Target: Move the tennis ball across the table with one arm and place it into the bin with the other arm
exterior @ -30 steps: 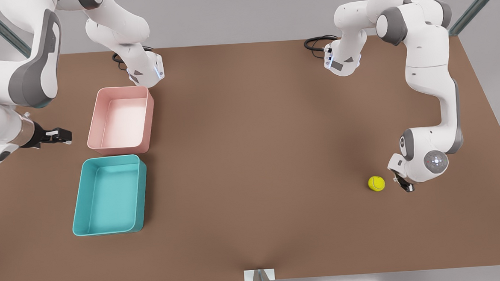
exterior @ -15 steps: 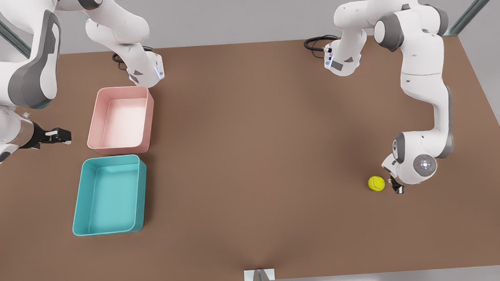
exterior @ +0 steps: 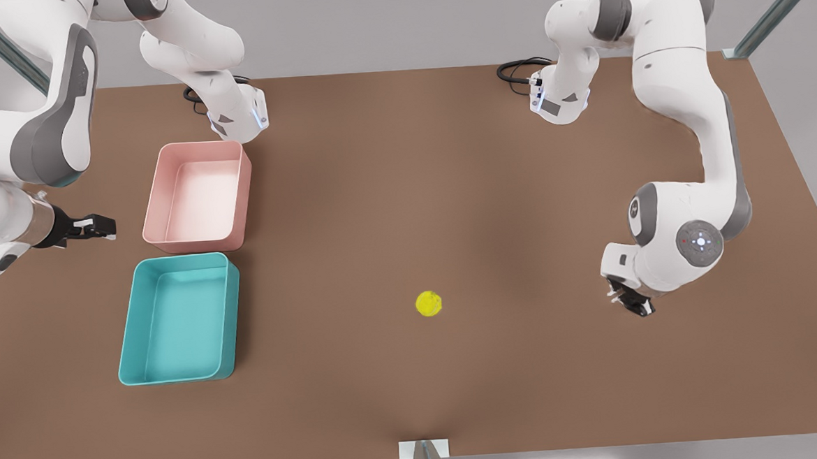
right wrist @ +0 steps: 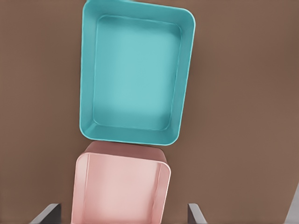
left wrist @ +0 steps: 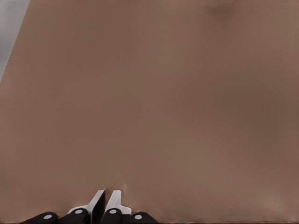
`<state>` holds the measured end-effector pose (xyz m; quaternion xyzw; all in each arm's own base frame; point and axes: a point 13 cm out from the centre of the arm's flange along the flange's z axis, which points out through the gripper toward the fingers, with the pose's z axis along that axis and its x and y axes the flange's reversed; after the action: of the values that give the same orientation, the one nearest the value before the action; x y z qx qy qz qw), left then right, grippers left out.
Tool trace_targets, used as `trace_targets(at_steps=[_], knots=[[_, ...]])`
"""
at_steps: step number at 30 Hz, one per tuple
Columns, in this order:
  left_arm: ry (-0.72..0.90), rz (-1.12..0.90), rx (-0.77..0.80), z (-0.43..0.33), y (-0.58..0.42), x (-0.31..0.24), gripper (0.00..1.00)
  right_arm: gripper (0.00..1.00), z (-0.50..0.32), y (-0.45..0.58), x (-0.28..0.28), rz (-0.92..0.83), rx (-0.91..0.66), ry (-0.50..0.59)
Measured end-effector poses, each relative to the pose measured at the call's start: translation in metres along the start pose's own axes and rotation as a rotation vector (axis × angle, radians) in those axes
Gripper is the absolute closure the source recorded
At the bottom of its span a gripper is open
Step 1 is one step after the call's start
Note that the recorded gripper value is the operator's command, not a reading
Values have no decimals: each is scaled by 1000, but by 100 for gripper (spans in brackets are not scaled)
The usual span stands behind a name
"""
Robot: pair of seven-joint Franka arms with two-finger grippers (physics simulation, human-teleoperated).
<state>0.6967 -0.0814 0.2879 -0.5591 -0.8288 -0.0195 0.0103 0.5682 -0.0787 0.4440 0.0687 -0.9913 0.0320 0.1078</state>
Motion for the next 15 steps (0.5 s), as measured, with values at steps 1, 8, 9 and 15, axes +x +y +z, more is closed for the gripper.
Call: trace_targets(at_steps=[1,8,9,15], knots=[[-7,-23,-20,-43,1,-7,71,0,2,1,-2,-2,-2,3],[54,-363,55,-191,-64,24,0,0,42,166,-60,-221,41,29],[57,-433,64,-203,-74,37,0,0,53,199,-67,-249,52,31],[154,-699,144,-198,-109,63,0,0,143,297,-114,-176,30,20]])
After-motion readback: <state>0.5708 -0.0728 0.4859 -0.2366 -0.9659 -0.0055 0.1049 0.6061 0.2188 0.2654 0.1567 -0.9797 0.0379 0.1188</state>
